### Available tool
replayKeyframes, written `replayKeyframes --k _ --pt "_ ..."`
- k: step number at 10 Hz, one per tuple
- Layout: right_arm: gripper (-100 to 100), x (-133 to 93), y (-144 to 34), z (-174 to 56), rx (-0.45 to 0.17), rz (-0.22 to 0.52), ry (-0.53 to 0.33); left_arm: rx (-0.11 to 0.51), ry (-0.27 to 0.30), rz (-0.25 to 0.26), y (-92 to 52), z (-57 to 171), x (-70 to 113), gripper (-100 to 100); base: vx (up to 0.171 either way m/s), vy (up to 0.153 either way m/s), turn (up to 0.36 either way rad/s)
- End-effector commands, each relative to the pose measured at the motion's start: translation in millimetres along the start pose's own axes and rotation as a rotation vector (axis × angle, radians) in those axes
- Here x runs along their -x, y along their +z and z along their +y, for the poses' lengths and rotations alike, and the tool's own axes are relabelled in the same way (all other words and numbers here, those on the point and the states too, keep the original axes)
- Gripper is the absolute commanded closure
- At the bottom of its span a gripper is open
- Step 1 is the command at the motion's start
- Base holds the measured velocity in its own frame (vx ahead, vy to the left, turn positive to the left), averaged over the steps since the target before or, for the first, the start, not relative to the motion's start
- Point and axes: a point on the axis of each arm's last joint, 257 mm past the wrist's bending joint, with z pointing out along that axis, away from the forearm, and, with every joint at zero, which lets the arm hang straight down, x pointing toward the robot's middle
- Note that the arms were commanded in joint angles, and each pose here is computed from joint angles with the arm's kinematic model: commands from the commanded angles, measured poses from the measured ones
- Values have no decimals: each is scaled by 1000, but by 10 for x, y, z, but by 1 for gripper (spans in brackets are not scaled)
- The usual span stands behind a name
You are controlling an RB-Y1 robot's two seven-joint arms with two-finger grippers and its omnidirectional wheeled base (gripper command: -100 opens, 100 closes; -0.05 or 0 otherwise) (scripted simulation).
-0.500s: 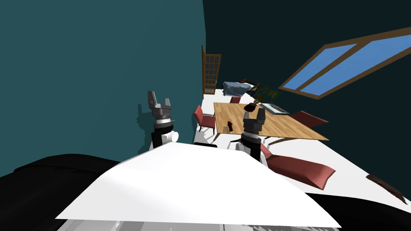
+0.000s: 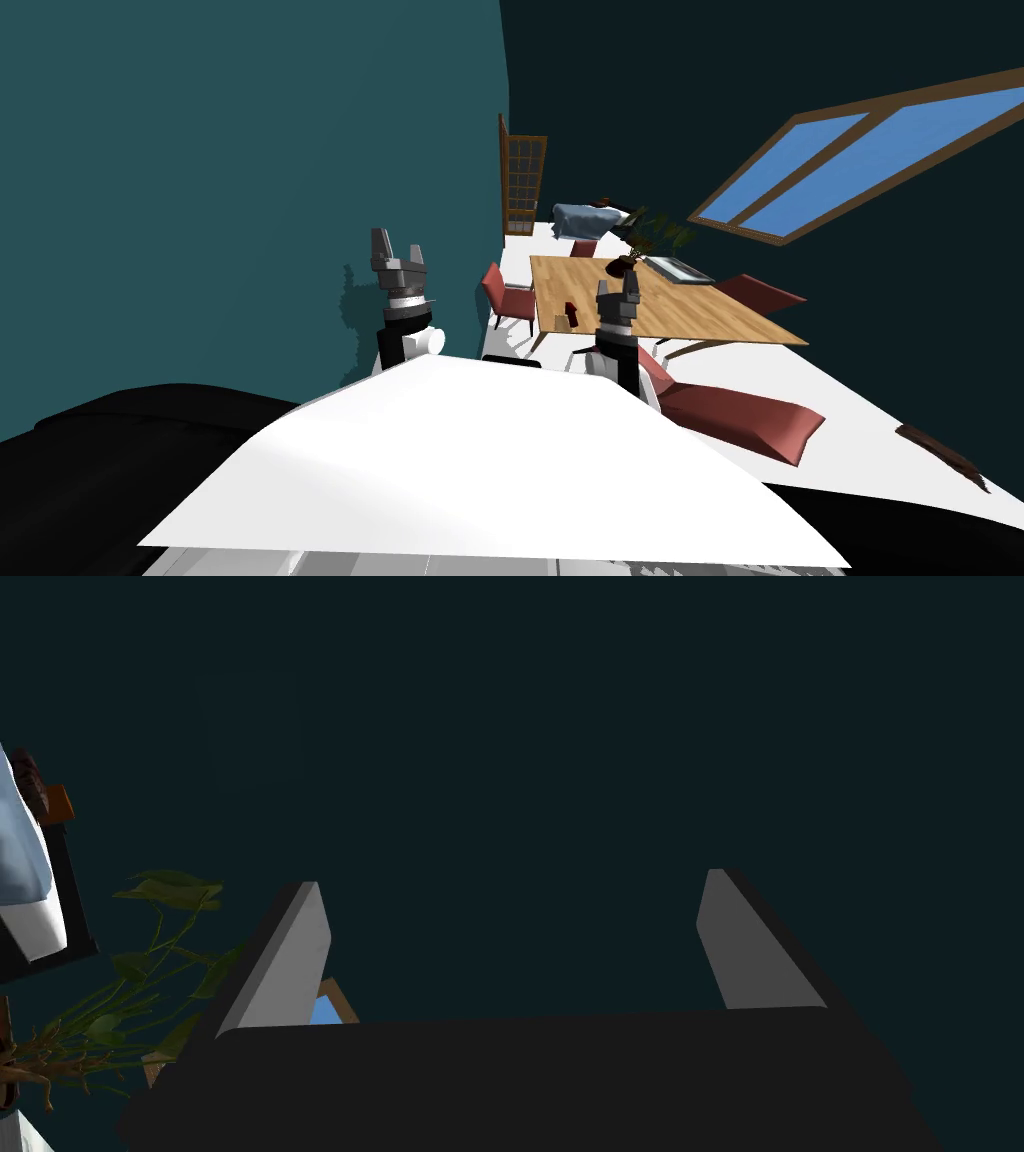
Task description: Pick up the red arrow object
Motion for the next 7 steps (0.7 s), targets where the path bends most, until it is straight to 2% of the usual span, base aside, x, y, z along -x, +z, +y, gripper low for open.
replayKeyframes --k 1,2,3,5,6,7 --pt "-100 -6 58 -180 -40 0 36 0 0 0 0 0 0 0 10 -6 -31" --pt "-100 -14 110 -305 -67 -1 72 0 0 0 0 0 0 0 12 -11 -61" --pt "-100 -10 97 -344 -75 -2 72 0 0 0 0 0 0 0 11 -7 -18" --pt "-100 -30 202 -640 -139 -9 152 0 0 0 0 0 0 0 15 -7 -51" --pt "-100 -24 179 -701 -152 -11 152 0 0 0 0 0 0 0 14 -9 -21" --pt "-100 -36 222 -889 -194 -18 196 0 0 0 0 0 0 0 16 -9 -58"
